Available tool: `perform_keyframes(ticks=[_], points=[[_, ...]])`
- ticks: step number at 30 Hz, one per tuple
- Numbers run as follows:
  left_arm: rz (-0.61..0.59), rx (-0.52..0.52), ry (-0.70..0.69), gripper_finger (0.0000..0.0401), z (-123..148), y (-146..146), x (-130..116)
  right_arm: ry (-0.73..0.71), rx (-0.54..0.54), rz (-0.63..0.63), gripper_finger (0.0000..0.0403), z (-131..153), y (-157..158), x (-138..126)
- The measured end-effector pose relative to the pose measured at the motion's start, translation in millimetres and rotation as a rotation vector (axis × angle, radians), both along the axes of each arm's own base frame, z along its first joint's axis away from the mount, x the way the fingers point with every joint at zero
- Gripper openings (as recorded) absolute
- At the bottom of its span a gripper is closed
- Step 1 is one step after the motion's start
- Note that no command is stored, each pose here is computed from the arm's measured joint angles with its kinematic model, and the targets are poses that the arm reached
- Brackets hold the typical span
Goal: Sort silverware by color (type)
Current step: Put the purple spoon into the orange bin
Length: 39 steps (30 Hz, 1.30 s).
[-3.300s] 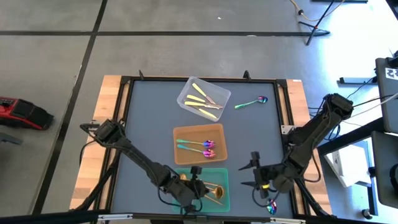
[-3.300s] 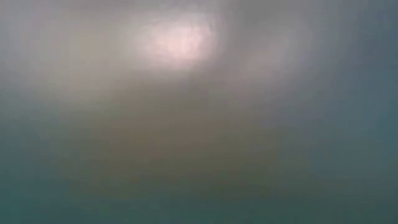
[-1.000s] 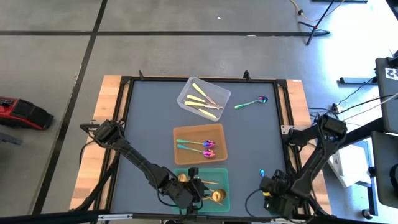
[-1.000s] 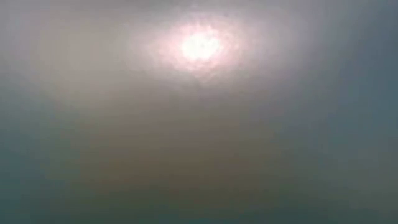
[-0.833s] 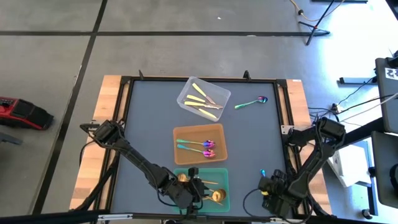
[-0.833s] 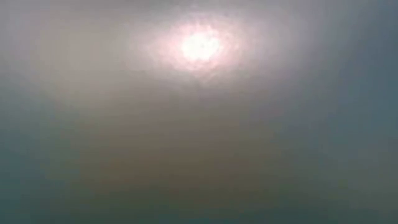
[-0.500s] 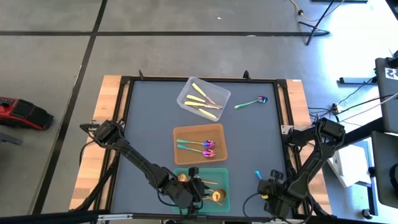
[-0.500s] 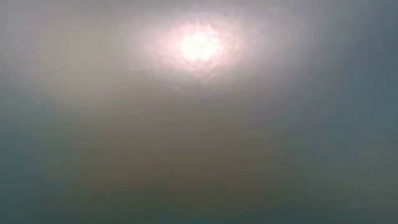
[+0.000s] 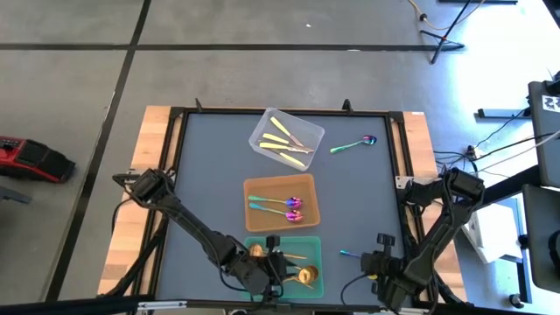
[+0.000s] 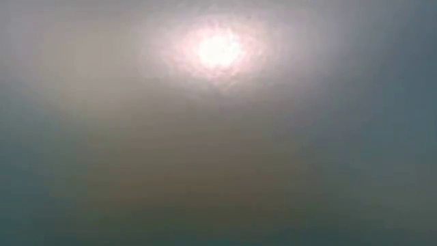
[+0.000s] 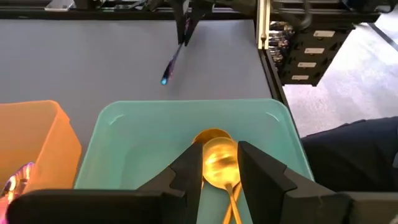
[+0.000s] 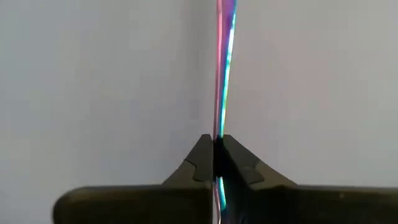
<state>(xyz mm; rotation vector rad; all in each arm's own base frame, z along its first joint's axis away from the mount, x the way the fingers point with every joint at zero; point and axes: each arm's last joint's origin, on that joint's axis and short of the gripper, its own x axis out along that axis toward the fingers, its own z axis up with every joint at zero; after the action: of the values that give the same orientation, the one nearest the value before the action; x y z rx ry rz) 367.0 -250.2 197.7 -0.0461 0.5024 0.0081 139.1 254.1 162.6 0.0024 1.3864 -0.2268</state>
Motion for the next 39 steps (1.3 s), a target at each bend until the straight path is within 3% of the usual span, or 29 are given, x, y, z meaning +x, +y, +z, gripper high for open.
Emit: perform_keyframes(ticks=[8,22,26,30,39], points=[[-0.057,0.060,-0.001,0.0095,15.9,0.8,-7.4,-0.092,-0.146,0.068,0.0001,43.8,-0.4,19.3],[-0.102,0.318,0.090,0.0095,35.6,13.6,-43.5,-0.170,-0.330,0.242,0.0001,79.3,-45.1,99.1],[-0.093,0.295,0.070,0.0095,33.8,30.3,-67.1,-0.197,-0.401,0.267,0.0001,91.7,-64.7,123.3],[-0.072,0.240,0.006,0.0095,30.0,51.7,-92.4,-0.261,-0.399,0.308,0.0001,103.6,-78.5,149.1],[-0.022,0.118,-0.067,0.0095,16.4,91.6,-138.8,-0.447,-0.266,0.420,0.0001,117.1,-116.7,204.5]])
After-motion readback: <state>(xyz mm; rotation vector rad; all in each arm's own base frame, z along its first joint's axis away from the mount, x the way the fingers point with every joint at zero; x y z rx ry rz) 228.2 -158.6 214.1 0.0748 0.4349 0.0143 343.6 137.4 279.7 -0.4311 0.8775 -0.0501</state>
